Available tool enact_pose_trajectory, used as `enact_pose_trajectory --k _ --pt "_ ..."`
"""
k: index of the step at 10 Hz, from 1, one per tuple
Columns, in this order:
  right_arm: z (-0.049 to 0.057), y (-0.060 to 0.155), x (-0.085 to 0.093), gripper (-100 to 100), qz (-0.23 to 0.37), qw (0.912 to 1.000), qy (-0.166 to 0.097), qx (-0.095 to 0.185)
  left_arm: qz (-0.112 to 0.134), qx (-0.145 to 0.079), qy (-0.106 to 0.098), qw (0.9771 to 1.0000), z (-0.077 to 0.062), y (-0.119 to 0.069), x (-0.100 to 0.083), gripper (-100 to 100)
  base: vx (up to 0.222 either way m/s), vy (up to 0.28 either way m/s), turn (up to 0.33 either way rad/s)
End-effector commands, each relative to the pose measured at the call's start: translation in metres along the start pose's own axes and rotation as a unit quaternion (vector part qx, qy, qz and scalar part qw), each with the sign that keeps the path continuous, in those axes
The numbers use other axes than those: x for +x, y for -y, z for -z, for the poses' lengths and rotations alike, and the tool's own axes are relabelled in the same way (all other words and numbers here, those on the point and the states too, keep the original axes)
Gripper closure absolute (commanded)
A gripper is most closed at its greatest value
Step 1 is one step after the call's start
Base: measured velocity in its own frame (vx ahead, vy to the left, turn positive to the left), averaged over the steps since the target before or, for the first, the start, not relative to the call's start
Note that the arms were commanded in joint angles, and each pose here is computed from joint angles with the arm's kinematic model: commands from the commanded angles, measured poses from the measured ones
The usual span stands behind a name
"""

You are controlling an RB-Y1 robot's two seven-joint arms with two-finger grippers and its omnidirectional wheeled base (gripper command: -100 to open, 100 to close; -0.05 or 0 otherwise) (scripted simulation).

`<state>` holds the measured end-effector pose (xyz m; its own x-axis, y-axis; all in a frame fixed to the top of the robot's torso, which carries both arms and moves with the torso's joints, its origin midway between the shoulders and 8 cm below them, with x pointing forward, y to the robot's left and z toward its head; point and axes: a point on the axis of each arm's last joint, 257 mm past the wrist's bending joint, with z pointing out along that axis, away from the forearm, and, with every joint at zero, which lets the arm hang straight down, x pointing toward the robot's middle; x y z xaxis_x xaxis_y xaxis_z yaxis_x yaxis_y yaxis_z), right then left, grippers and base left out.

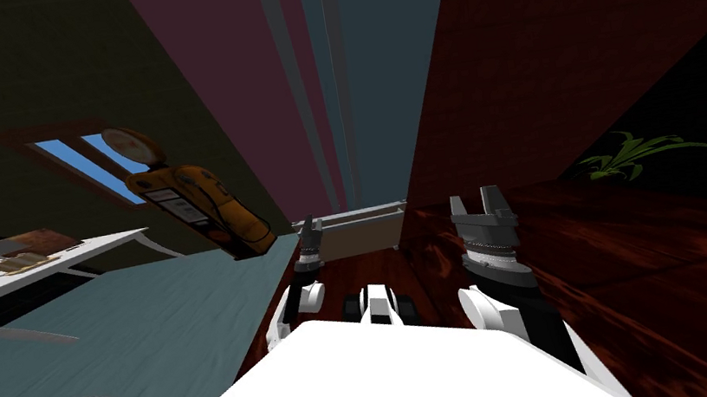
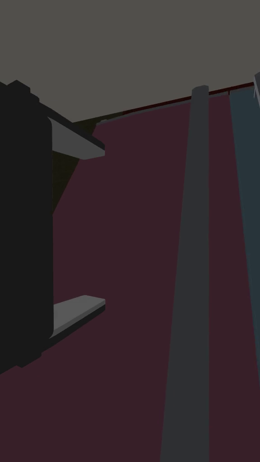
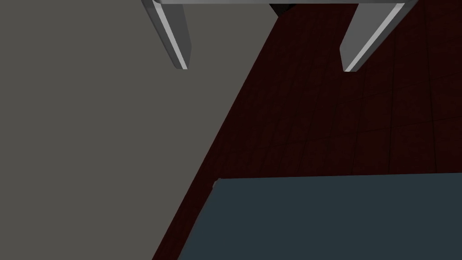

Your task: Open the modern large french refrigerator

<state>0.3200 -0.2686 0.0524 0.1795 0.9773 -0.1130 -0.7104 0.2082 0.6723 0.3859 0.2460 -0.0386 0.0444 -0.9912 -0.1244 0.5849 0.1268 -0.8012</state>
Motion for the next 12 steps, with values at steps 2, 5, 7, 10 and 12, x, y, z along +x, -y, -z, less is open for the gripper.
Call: enact_pose_trajectory --k 2,5,7,10,12 --pt "0.000 0.000 0.000 0 0.000 1.0000 0.000 0.000 0.006 -0.009 -0.012 0.9999 0.008 -0.026 0.004 -100 0.074 -0.039 -0.019" --pt "0.000 0.000 0.000 0 0.000 1.0000 0.000 0.000 0.014 -0.015 -0.017 0.9996 0.014 -0.047 0.007 -100 0.081 -0.037 -0.024" --pt "0.000 0.000 0.000 0 0.000 1.0000 0.000 0.000 0.020 -0.020 -0.018 0.9994 0.018 -0.060 0.009 -100 0.089 -0.038 -0.025" --pt "0.000 0.000 0.000 0 0.000 1.0000 0.000 0.000 0.030 -0.031 -0.019 0.9989 0.028 -0.085 0.011 -100 0.085 -0.033 -0.025" --pt "0.000 0.000 0.000 0 0.000 1.0000 0.000 0.000 0.037 -0.035 -0.018 0.9985 0.033 -0.097 0.014 -100 0.068 -0.046 -0.023"
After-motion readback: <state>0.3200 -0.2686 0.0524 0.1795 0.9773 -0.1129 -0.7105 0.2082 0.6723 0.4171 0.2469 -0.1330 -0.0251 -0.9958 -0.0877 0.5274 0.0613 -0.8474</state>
